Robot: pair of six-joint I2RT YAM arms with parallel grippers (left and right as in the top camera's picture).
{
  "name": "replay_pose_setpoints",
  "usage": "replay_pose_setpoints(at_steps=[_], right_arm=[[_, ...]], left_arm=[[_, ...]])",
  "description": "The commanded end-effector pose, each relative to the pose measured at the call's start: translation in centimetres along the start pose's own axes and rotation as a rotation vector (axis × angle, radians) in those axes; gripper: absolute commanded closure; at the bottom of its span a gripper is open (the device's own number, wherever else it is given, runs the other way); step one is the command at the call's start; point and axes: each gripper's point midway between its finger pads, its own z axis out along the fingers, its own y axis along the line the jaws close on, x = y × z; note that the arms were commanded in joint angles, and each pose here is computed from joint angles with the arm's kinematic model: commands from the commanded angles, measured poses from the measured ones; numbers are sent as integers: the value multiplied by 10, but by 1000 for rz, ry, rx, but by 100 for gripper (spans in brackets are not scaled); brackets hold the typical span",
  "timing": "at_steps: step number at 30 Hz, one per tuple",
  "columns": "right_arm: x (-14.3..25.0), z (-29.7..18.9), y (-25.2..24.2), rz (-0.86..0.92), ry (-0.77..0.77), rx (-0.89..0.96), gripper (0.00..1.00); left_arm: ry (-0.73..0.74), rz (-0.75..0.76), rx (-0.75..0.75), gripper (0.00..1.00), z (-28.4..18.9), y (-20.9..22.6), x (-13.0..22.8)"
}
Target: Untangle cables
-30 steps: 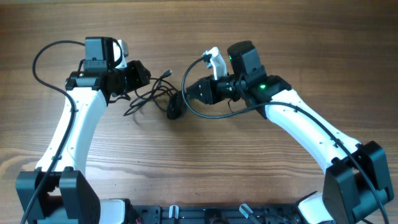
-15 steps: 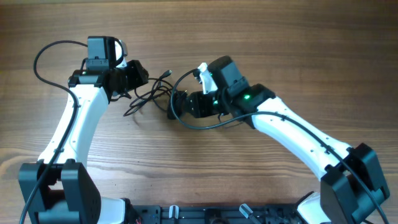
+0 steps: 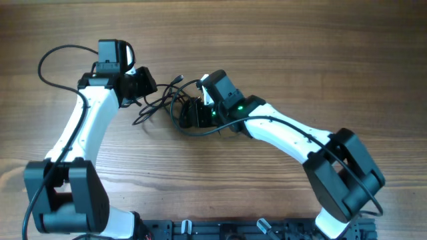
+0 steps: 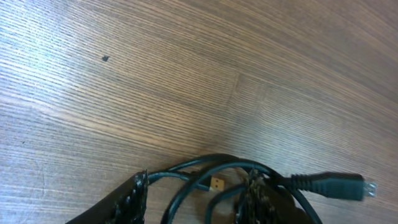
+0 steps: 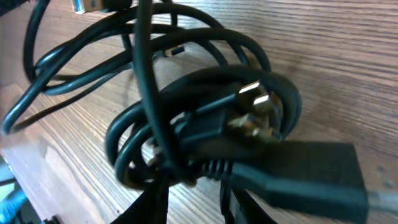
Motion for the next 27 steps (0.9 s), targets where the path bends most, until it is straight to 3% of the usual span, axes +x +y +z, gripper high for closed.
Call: replay_pose_setpoints(at_steps=[1, 11, 27], right_arm=[[-3, 6, -4, 20, -13, 12, 71], [-7, 6, -1, 13, -30, 0, 71], [-5, 10, -2, 30, -43, 31, 70]], left_arm=[[-9, -12, -13, 47, 4, 3, -6], [-12, -11, -12, 52, 4, 3, -7], [-5, -14, 2, 52, 4, 0, -6]])
